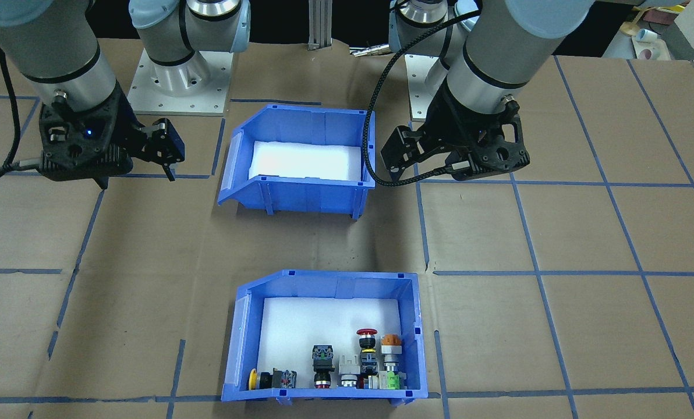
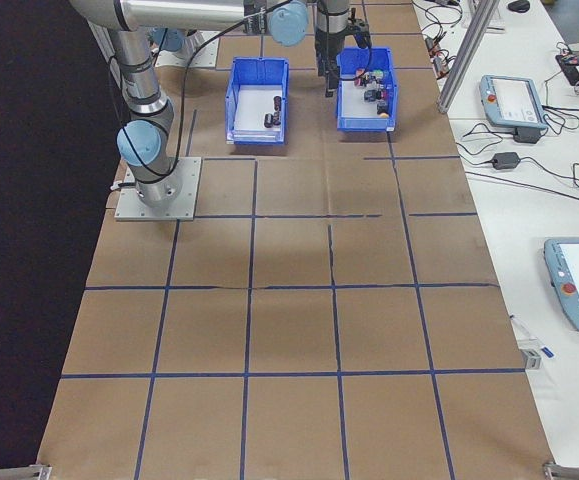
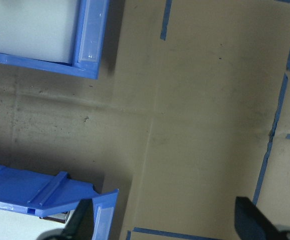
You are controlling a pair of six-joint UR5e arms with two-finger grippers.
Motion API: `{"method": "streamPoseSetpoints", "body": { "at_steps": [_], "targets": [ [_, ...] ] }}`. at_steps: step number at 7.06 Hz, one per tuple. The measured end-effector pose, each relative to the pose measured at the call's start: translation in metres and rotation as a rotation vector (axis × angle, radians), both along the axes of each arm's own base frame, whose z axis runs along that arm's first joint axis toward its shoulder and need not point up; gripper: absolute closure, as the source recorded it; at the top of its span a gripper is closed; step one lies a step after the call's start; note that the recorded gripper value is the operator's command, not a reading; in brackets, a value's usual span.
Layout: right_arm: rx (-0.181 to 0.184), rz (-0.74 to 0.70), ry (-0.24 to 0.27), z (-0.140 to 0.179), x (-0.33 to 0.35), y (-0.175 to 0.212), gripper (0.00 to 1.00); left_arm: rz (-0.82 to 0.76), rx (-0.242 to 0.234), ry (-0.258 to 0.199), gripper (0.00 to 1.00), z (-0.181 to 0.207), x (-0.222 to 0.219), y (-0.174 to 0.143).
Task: Place battery box in front
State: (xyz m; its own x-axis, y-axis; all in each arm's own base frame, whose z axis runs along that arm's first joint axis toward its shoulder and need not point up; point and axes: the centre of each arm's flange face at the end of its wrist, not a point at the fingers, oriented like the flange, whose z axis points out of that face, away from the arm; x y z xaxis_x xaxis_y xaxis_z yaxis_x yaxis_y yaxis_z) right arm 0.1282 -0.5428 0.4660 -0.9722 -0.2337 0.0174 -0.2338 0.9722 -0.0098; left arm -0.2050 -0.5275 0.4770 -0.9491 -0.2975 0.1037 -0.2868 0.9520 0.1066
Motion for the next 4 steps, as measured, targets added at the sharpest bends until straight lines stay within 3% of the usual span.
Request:
{"method": "streamPoseSetpoints", "body": {
  "at_steps": [2, 4],
  "targets": [
    [-0.001, 0.297, 0.001, -0.005, 0.015, -0.040, 0.00, 0.037, 0.008, -0.008, 0.01, 0.002, -0.011, 0.015],
    [0.002, 0.601, 0.005, -0.013, 0.041, -0.070, 0.00, 0.231, 0.039, -0.027, 0.01, -0.001, -0.016, 0.046]
  ]
}}
